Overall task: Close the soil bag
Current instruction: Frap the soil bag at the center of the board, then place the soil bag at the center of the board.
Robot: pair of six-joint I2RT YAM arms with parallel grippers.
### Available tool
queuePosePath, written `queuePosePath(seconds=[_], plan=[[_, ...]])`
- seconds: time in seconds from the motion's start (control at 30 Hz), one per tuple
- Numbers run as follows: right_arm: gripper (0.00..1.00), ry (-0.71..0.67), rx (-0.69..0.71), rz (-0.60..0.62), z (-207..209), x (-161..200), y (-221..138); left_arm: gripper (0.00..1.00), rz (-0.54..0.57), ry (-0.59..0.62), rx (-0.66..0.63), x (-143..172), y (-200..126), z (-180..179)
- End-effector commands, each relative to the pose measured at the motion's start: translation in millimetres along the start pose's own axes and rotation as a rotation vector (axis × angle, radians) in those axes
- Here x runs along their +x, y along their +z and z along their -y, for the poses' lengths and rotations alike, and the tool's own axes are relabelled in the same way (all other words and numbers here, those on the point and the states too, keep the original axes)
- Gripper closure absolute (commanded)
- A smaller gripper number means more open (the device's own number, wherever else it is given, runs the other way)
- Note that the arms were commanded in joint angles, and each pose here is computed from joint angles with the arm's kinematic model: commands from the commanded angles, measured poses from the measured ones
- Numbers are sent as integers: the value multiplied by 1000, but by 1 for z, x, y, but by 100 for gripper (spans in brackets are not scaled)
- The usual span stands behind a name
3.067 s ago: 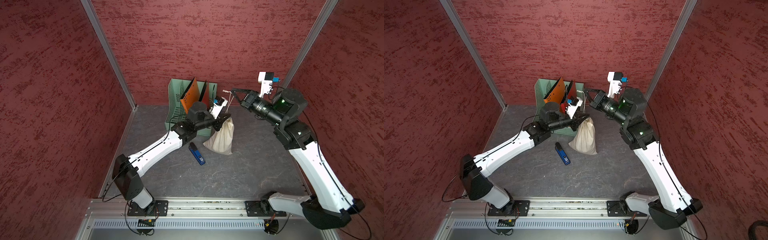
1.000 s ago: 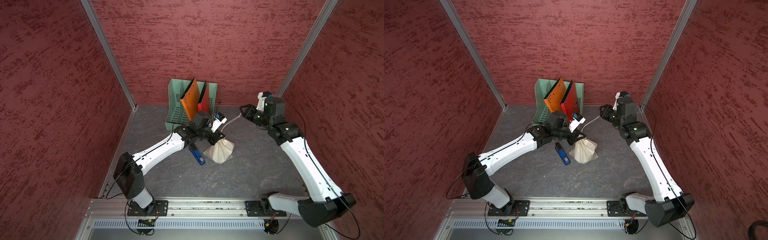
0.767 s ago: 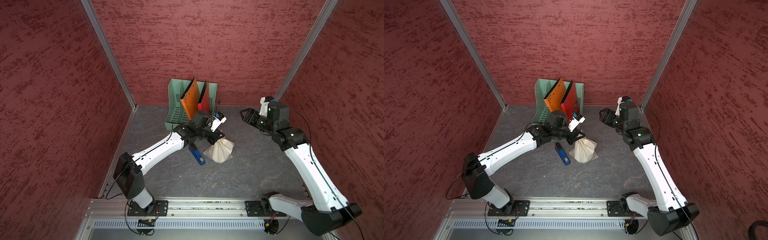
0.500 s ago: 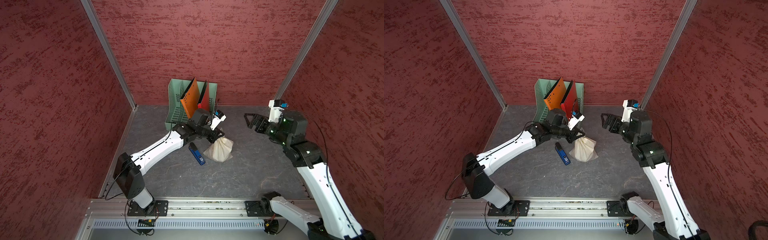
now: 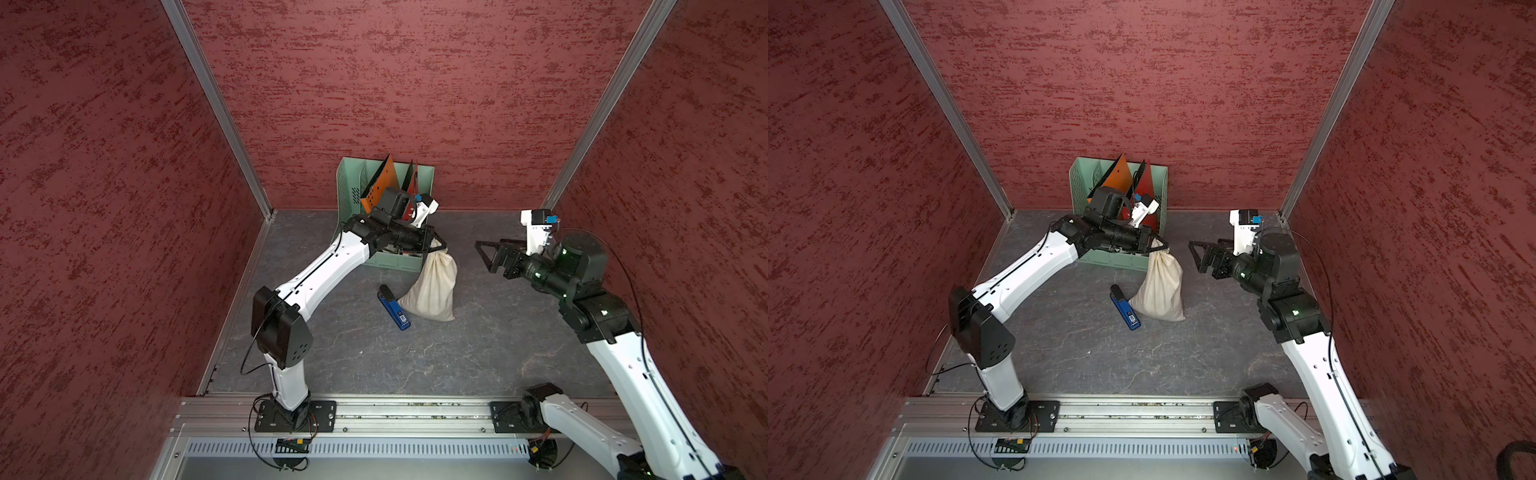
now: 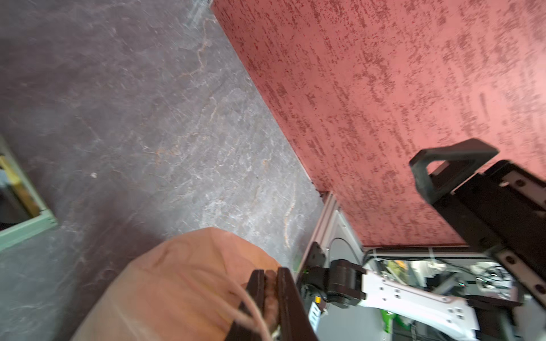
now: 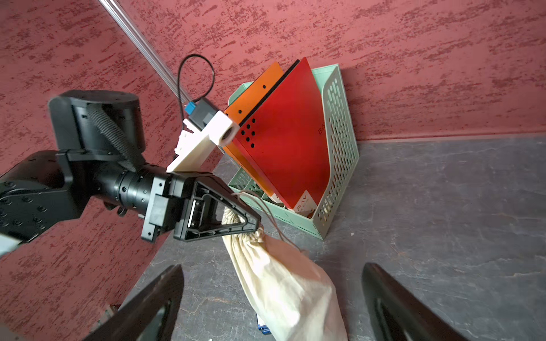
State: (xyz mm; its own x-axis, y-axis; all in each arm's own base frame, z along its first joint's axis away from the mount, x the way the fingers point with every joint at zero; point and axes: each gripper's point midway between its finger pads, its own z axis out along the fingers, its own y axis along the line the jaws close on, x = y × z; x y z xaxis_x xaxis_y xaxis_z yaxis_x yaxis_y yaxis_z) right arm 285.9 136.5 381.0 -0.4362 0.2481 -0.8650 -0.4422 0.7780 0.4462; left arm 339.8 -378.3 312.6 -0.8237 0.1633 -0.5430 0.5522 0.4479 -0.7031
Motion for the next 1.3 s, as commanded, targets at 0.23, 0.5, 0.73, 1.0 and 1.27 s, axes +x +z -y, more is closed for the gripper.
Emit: queuePosePath(seconds=[0.23, 0.5, 0.73, 1.0, 1.27], plan=[[4, -55, -236, -119, -33, 5, 12, 100, -38, -45, 164, -7, -31, 67], [5, -70, -280, -145, -37, 9, 17, 100, -53, -37, 173, -5, -51, 87], [3, -42, -355, -196, -42, 19, 25, 100, -44, -40, 175, -3, -62, 95], [2, -25, -434, -251, -49, 32, 28, 100, -30, -24, 194, -7, -66, 107], [2, -51, -443, -274, -47, 40, 33, 100, -22, -12, 211, -12, -66, 118]])
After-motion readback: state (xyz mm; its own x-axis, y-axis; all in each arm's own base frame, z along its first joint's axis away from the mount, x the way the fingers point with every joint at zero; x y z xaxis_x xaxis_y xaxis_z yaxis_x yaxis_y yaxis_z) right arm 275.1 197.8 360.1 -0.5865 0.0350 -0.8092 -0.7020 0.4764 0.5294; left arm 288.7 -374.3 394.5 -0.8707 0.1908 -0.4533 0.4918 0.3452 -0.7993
